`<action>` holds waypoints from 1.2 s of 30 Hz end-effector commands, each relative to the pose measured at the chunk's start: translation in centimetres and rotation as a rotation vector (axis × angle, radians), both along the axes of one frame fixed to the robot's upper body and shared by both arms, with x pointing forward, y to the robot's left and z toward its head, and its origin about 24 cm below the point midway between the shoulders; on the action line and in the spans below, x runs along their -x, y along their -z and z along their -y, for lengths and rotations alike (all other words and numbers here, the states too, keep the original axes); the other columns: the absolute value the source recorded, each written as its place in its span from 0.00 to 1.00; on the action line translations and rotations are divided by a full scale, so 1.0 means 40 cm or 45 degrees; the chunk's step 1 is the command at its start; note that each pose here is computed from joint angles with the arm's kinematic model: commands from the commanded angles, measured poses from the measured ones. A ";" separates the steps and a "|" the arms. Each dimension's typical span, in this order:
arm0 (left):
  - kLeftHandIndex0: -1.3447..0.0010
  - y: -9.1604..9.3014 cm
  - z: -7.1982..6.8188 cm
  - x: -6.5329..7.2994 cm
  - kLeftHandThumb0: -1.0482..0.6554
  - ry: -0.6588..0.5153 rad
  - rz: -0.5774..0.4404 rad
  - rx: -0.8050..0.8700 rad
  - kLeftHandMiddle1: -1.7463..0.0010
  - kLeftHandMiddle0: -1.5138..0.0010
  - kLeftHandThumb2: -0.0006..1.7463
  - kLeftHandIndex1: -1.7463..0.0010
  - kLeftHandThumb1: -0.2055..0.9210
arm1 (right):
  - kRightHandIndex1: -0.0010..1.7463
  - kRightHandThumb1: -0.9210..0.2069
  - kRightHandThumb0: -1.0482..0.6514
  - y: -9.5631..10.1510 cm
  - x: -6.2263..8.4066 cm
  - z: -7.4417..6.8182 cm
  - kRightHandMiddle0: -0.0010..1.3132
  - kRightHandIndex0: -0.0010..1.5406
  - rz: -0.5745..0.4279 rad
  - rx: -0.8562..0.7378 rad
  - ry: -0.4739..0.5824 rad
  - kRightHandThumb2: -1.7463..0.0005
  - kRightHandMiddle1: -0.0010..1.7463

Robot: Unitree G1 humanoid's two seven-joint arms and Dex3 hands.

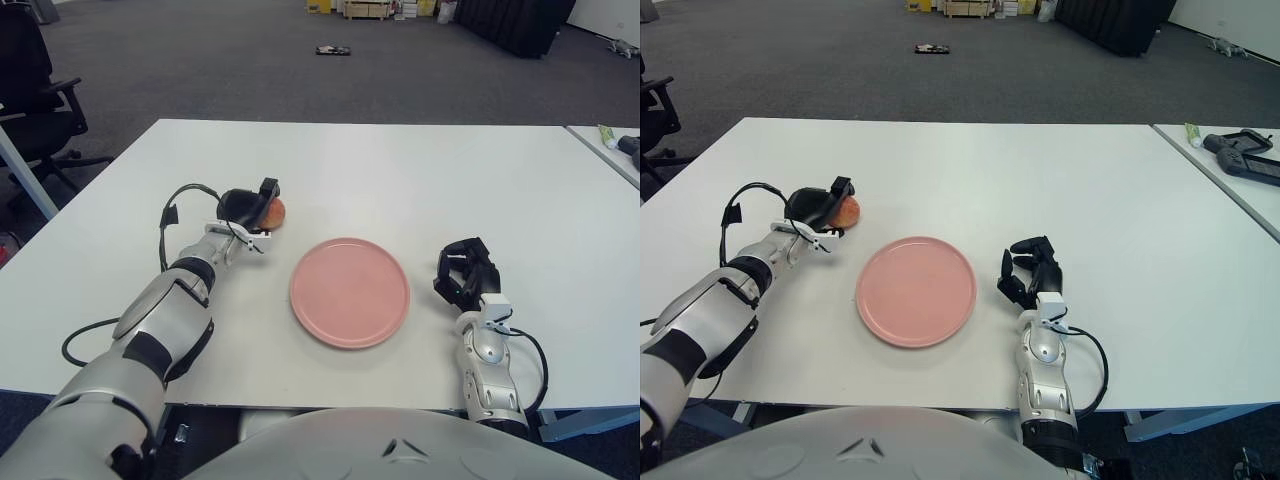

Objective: Put the apple into the plate.

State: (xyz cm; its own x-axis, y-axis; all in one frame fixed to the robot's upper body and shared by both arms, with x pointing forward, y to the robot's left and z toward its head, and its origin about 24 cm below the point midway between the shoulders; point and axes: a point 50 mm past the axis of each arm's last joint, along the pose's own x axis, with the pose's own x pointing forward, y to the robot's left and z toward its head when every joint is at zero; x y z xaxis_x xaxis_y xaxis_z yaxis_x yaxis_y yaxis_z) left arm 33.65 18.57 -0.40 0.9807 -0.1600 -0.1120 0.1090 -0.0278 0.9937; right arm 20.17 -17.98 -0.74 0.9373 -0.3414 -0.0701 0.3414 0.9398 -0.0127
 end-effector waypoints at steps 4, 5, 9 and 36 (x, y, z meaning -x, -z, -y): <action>0.51 0.035 -0.021 0.025 0.33 -0.041 -0.136 0.007 0.00 0.15 0.80 0.00 0.40 | 0.99 0.24 0.39 0.011 0.007 0.006 0.27 0.28 -0.044 -0.002 0.014 0.49 1.00; 0.51 0.035 -0.020 0.025 0.33 -0.043 -0.137 0.012 0.00 0.15 0.80 0.00 0.40 | 0.99 0.24 0.39 0.011 0.007 0.006 0.28 0.28 -0.044 -0.002 0.014 0.48 1.00; 0.51 0.031 -0.013 0.021 0.33 -0.046 -0.134 0.046 0.00 0.15 0.80 0.00 0.40 | 1.00 0.25 0.39 0.012 0.007 0.005 0.28 0.29 -0.044 -0.009 0.015 0.48 1.00; 0.51 0.024 -0.029 0.015 0.33 -0.182 -0.148 0.230 0.00 0.16 0.80 0.00 0.41 | 0.99 0.25 0.39 0.012 0.008 0.004 0.28 0.30 -0.037 -0.010 0.028 0.48 1.00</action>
State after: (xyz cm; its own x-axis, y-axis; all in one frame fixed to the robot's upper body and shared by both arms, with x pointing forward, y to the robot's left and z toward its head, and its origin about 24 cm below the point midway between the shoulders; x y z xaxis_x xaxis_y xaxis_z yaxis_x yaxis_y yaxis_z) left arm 33.74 19.16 -0.39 0.9842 -0.0849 -0.1557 0.1667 0.1434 0.9755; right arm 20.16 -17.98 -0.71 0.9337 -0.3509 -0.0716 0.3511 0.9363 -0.0093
